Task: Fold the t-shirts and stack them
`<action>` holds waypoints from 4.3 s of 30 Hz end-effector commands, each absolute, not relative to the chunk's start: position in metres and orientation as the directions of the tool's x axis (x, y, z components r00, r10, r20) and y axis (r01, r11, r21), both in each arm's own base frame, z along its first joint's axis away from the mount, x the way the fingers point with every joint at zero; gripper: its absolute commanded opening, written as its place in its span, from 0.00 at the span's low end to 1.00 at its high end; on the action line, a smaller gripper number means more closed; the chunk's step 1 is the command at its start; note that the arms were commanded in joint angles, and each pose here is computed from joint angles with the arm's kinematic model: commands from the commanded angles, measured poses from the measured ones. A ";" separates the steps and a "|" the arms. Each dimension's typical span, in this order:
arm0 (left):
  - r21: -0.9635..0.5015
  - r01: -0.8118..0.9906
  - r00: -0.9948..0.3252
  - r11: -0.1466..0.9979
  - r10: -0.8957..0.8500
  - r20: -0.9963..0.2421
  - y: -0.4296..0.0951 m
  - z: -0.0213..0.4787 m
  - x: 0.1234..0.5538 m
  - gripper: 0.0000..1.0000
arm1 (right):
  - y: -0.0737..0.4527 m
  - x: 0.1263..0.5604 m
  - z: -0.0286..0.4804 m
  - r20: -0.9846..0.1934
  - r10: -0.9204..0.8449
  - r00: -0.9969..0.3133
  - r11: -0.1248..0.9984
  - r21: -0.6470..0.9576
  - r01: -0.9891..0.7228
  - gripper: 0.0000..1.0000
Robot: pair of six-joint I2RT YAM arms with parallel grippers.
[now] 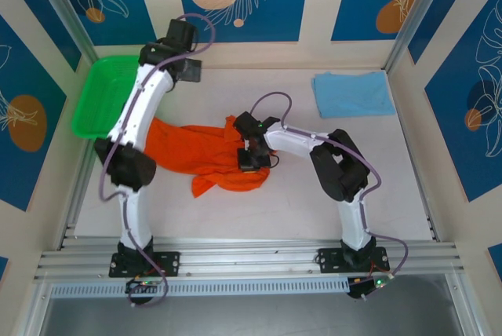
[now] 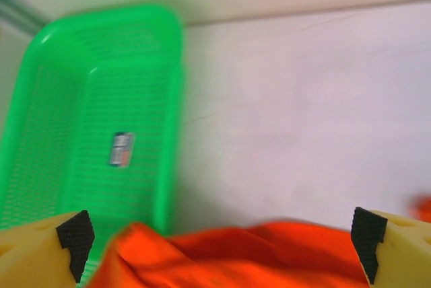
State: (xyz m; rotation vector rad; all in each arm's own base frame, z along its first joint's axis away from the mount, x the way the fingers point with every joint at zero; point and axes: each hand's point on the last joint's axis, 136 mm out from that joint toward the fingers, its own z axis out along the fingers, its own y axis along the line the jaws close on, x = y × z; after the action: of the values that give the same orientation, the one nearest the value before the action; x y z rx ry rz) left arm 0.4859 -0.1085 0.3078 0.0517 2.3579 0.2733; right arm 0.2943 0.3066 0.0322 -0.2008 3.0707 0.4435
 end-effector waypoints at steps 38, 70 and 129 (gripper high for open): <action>-0.352 -0.117 -0.937 0.929 -0.221 -0.271 -0.206 0.050 0.262 0.65 | 0.231 0.365 0.058 0.003 0.201 -0.980 0.866 0.467 0.179 0.35; -0.367 0.758 -0.264 0.540 -0.260 -0.929 -0.180 0.565 0.158 0.00 | 0.185 0.236 0.498 -0.856 0.292 -0.427 0.665 0.503 -0.553 0.00; -0.178 0.030 -0.980 0.984 -0.007 -0.201 -0.167 0.023 0.211 0.77 | 0.189 0.383 0.041 0.024 0.380 -0.925 0.891 0.259 0.373 0.66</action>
State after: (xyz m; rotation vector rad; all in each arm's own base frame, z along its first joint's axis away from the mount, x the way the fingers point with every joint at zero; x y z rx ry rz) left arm 0.2198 -0.1436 0.0153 -0.0544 2.9653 -0.0759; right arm 0.3661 0.1767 0.0373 0.5496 3.0511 0.4132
